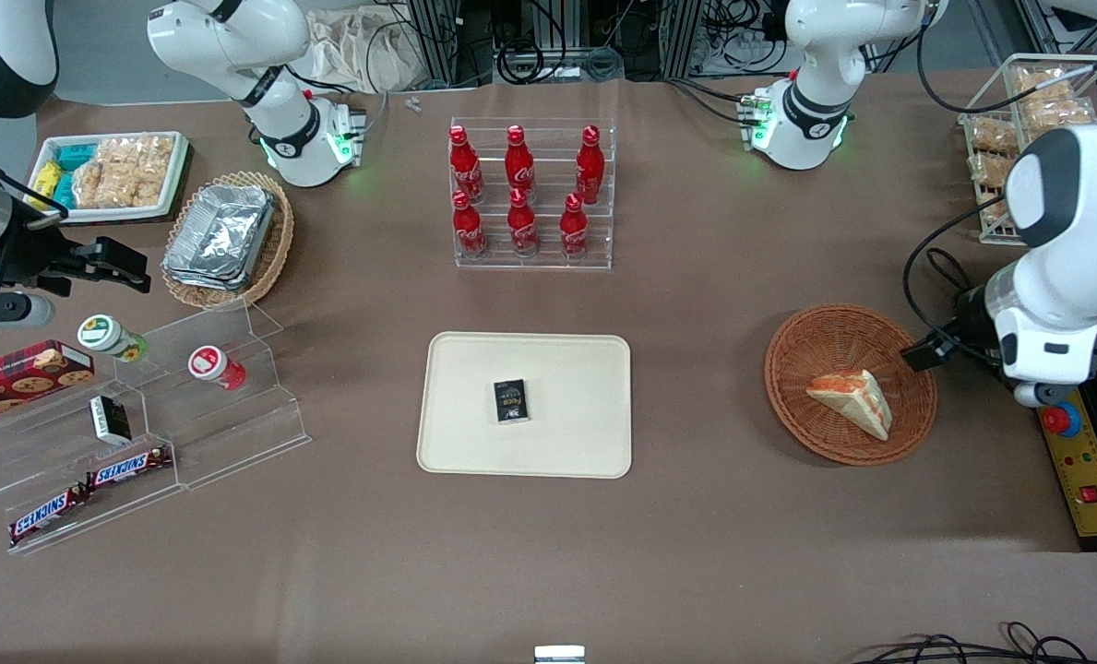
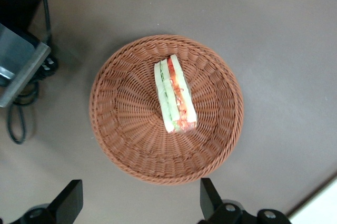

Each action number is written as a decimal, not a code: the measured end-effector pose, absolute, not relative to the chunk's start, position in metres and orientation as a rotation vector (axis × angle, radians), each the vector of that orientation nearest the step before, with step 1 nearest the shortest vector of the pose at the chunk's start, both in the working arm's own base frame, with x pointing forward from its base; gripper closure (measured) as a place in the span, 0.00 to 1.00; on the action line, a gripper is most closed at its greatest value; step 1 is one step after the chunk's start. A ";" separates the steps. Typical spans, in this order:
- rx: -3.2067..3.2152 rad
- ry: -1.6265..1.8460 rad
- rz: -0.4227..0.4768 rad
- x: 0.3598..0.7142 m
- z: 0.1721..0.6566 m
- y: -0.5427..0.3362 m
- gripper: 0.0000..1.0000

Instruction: Place sandwich from basket to tray

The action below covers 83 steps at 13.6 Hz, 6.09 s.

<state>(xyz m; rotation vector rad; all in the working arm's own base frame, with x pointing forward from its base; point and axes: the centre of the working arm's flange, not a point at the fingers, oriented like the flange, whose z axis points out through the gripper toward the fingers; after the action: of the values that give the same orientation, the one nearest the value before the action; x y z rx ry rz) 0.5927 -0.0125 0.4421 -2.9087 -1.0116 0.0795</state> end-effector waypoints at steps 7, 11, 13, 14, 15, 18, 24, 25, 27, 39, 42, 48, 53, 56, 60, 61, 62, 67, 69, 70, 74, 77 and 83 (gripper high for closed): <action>-2.784 -1.318 0.145 0.604 0.347 -0.011 0.00; -2.785 -1.380 0.109 0.612 0.318 -0.016 0.00; -2.793 -1.387 0.090 0.609 0.306 -0.017 0.00; -2.799 -1.389 0.079 0.606 0.300 -0.018 0.00; -2.802 -1.389 0.075 0.603 0.294 -0.018 0.00; -2.796 -1.390 0.089 0.596 0.285 -0.017 0.00; -2.801 -1.394 0.085 0.592 0.267 -0.016 0.00; -2.804 -1.393 0.080 0.593 0.263 -0.016 0.00; -2.807 -1.399 0.072 0.594 0.255 -0.017 0.07; -2.755 -1.408 0.074 0.630 0.318 -0.020 0.77; -2.798 -1.352 0.064 0.654 0.396 -0.048 0.81; -3.075 -0.757 0.005 0.647 0.480 -0.202 0.81; -3.073 -0.275 0.094 0.609 0.379 -0.379 0.81; -3.111 -0.193 0.119 0.605 0.308 -0.421 0.81; -3.146 -0.148 0.128 0.600 0.250 -0.445 0.81; -3.146 -0.144 0.131 0.599 0.246 -0.446 0.81; -3.146 -0.138 0.130 0.599 0.246 -0.447 0.81; -3.153 -0.140 0.091 0.606 0.257 -0.447 0.36; -3.147 -0.156 0.068 0.613 0.277 -0.440 0.16; -3.124 -0.174 0.075 0.617 0.295 -0.430 0.05; -3.051 -0.256 0.072 0.638 0.402 -0.344 0.00; -3.040 -0.289 0.056 0.630 0.450 -0.281 0.00; -3.094 -0.175 0.065 0.603 0.528 -0.155 0.00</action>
<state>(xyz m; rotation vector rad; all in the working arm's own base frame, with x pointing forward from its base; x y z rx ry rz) 0.6034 -0.1547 0.5276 -3.0936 -0.1746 0.0645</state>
